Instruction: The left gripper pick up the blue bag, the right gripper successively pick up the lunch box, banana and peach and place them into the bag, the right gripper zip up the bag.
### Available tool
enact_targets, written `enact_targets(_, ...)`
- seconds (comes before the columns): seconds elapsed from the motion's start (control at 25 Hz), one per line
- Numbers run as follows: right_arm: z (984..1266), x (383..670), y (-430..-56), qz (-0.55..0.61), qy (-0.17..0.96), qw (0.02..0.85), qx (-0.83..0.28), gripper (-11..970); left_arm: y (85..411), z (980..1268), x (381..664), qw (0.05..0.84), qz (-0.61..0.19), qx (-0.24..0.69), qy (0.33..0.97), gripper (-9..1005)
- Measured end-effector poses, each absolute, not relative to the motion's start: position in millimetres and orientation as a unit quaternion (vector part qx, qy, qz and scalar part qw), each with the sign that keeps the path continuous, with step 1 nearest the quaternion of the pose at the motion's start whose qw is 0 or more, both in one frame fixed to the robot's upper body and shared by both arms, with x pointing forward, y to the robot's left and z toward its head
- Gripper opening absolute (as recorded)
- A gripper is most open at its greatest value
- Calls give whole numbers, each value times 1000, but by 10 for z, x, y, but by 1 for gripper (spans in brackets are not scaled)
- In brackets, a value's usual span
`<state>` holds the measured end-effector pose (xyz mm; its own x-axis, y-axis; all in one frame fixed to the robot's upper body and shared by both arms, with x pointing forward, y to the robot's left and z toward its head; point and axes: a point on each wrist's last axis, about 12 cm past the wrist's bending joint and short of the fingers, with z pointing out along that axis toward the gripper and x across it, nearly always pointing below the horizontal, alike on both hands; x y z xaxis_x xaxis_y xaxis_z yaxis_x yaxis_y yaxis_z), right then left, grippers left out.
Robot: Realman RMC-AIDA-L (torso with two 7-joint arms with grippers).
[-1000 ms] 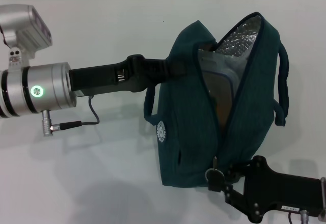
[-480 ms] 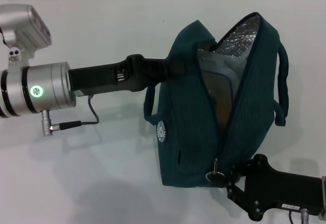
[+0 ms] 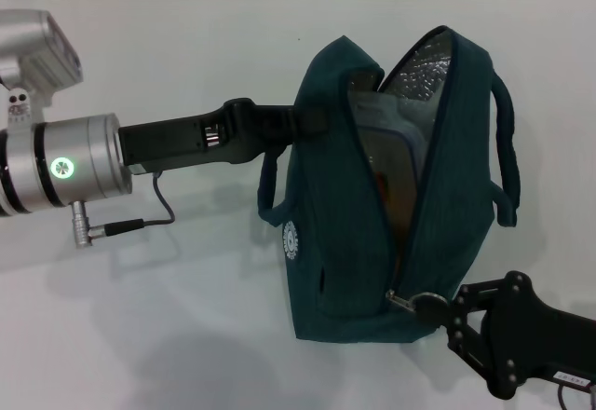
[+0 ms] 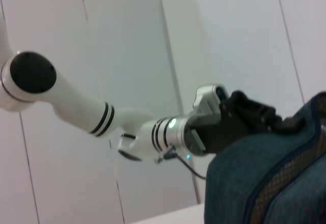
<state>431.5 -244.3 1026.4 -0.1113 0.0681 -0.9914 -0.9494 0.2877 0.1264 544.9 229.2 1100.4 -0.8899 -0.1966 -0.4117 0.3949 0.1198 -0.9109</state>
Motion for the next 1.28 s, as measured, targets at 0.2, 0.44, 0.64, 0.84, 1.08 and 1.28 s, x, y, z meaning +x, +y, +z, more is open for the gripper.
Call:
enact_targets(0.2, 10309, 4295, -2473, 471, 573, 562, -366, 17, 2319, 10974, 5442, 238, -651, 72, 718, 98)
enact_targets(0.44, 10367, 4324, -2462, 478, 558, 574, -363, 17, 2380, 10913, 5389, 273, -636, 89, 717, 99)
enact_targets(0.64, 10382, 4345, -2442, 479, 553, 575, -365, 17, 2455, 10876, 5341, 306, -630, 85, 709, 131)
enact_targets(0.84, 10401, 4373, -2430, 479, 549, 580, -365, 17, 2505, 10925, 5261, 350, -637, 117, 677, 294)
enact_targets(1.08, 10479, 4438, -2406, 477, 530, 601, -361, 17, 2709, 11009, 5113, 421, -627, 149, 638, 422)
enact_targets(1.28, 10580, 4528, -2360, 475, 503, 626, -360, 17, 2819, 10934, 4892, 464, -606, 180, 620, 529)
